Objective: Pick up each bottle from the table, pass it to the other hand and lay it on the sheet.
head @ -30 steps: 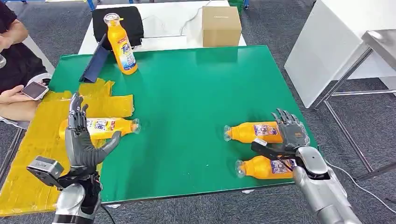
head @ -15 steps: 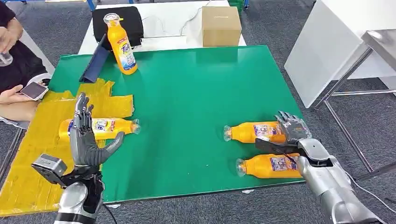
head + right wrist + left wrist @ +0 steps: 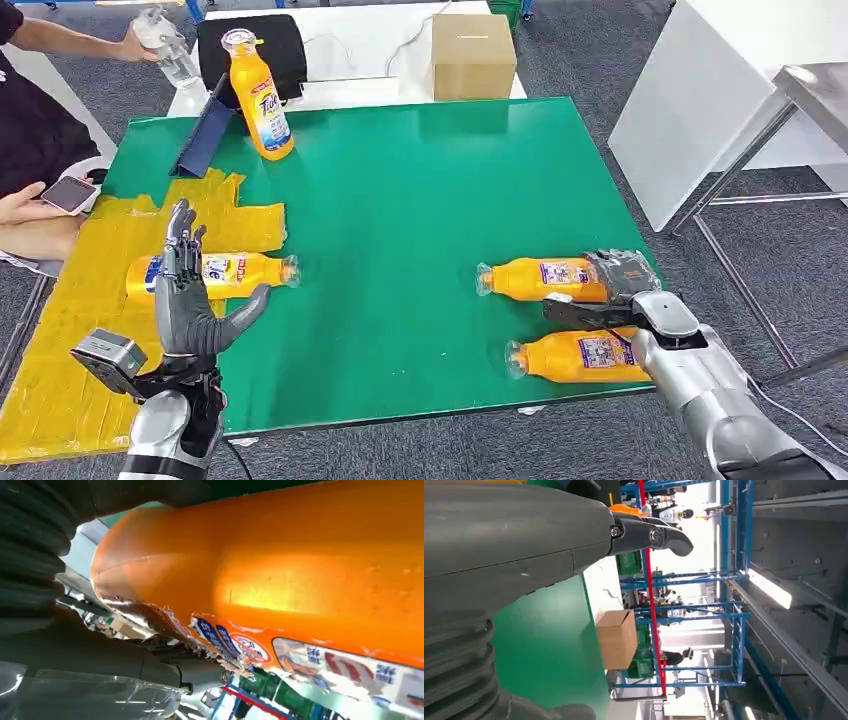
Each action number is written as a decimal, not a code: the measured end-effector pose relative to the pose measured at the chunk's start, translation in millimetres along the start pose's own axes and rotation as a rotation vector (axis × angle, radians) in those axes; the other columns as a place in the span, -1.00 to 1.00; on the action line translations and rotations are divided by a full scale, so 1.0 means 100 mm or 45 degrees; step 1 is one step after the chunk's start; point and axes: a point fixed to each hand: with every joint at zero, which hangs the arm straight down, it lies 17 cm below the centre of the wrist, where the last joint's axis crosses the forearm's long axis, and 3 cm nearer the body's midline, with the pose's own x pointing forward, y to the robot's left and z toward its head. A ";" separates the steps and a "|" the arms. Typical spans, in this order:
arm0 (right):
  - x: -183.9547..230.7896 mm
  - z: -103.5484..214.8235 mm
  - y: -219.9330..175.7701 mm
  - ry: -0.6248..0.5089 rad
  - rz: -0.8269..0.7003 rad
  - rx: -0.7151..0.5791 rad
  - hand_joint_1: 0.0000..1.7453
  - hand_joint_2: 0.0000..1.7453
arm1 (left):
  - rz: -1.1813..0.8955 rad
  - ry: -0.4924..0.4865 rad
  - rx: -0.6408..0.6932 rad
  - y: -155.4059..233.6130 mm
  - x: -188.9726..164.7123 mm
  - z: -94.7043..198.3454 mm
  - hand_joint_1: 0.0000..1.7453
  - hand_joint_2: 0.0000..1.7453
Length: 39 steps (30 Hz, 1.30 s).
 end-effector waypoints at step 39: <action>1.59 0.41 -1.37 -0.274 -1.555 -0.698 1.00 1.00 | -0.062 0.185 -0.528 -1.06 -0.29 0.23 -1.00 1.00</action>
